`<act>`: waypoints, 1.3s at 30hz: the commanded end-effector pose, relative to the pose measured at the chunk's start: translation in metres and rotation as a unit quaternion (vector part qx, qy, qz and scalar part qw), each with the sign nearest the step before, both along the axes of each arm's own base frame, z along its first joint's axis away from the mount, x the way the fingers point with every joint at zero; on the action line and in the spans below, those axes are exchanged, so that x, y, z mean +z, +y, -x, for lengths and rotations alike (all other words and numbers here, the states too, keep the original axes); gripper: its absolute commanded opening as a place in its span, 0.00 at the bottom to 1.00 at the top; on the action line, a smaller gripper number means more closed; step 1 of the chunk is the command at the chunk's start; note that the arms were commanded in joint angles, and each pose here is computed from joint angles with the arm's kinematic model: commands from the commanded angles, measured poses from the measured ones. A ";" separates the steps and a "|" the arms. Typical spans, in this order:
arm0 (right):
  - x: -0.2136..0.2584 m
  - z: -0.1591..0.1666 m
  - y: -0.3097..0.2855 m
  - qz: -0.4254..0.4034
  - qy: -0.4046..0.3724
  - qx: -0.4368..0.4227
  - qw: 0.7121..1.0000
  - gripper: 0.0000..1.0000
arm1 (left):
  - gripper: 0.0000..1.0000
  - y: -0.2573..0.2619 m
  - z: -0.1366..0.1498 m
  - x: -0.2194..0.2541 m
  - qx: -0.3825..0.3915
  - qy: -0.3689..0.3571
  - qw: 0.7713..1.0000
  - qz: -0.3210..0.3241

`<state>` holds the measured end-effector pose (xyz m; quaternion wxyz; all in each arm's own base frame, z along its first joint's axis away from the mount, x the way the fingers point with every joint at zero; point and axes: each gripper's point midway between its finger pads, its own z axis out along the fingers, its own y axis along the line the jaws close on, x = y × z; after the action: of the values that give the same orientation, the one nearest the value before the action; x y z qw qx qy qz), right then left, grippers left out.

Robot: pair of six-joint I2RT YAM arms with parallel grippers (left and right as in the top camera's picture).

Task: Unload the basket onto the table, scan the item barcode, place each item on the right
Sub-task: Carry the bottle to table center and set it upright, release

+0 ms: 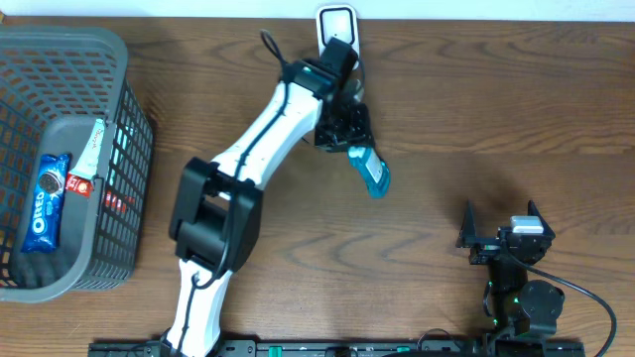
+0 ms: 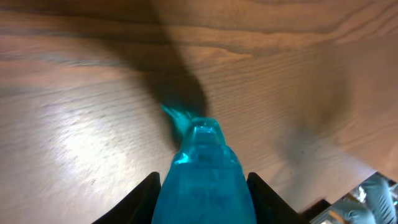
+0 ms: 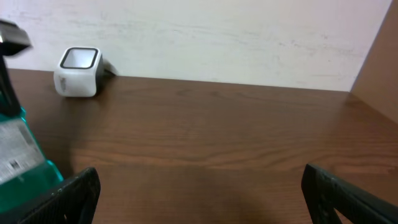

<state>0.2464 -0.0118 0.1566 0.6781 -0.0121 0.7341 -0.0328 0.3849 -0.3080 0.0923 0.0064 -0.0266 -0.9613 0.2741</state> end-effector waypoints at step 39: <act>-0.001 0.000 0.001 -0.006 0.000 0.002 1.000 0.99 | 0.98 0.103 -0.054 0.054 0.054 -0.197 0.935 -0.289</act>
<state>0.2464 -0.0117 0.1566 0.6781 -0.0122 0.7341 -0.0327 0.4113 -0.2303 0.0626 -0.0831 -0.0363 -0.9958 0.0078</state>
